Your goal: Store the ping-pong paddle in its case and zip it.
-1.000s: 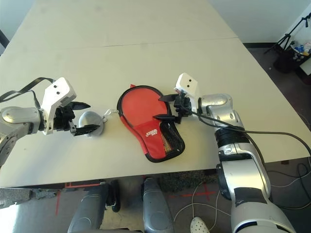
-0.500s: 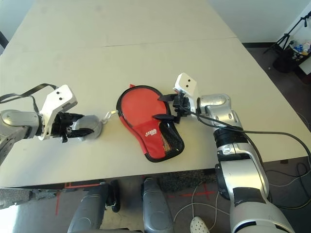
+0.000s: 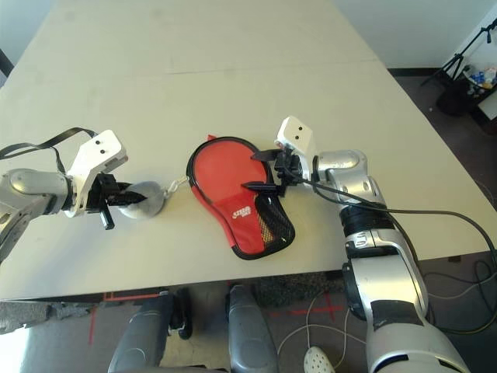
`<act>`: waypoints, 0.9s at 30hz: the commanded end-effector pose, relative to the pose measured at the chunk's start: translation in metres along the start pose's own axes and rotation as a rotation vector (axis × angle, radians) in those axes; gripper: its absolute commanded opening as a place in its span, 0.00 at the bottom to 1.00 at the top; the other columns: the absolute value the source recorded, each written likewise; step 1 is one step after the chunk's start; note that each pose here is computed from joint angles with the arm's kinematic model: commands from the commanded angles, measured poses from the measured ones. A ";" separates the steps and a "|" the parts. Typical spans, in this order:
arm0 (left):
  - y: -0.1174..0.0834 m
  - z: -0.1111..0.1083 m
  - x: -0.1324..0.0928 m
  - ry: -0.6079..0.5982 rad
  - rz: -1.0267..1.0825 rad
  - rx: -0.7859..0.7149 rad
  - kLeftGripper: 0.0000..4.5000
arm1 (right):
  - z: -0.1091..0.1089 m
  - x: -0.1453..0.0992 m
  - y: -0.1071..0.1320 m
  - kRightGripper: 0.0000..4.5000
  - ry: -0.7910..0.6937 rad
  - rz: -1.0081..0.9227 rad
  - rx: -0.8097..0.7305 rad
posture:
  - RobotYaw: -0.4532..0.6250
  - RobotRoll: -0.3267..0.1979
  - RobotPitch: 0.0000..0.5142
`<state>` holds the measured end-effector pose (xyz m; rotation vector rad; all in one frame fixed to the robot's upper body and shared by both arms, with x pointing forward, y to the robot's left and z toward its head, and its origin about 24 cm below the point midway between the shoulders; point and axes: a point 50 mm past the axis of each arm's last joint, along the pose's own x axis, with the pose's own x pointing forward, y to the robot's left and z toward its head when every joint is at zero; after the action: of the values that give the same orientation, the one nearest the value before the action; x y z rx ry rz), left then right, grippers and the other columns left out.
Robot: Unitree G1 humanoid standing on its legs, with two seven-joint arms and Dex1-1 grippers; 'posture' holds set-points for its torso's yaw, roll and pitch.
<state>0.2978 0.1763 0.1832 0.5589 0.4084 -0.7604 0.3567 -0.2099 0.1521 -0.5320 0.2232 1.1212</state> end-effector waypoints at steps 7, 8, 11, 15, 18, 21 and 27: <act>0.026 0.021 0.029 -0.037 0.178 0.034 0.06 | -0.015 0.010 0.011 1.00 0.055 0.039 0.033 | 0.35 0.62 0.47; 0.028 0.025 0.033 -0.045 0.186 0.040 0.06 | -0.015 0.010 0.012 1.00 0.054 0.040 0.034 | 0.35 0.62 0.47; 0.034 0.035 0.043 -0.058 0.212 0.070 0.06 | -0.015 0.012 0.013 1.00 0.055 0.045 0.033 | 0.35 0.62 0.47; 0.043 0.048 0.054 -0.065 0.243 0.114 0.06 | -0.017 0.014 0.016 1.00 0.066 0.056 0.025 | 0.34 0.62 0.47; 0.044 0.054 0.058 -0.073 0.233 0.125 0.06 | -0.020 0.014 0.018 1.00 0.096 0.065 -0.007 | 0.34 0.62 0.47; 0.048 0.054 0.058 -0.066 0.245 0.142 0.06 | -0.024 0.013 0.021 1.00 0.131 0.075 -0.054 | 0.34 0.62 0.47; 0.059 0.059 0.066 -0.064 0.300 0.173 0.06 | -0.028 0.013 0.025 1.00 0.149 0.091 -0.074 | 0.34 0.62 0.48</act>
<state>0.3886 0.1405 0.2067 0.7076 0.2241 -0.5575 0.3505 -0.2015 0.1535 -0.6578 0.1519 1.1470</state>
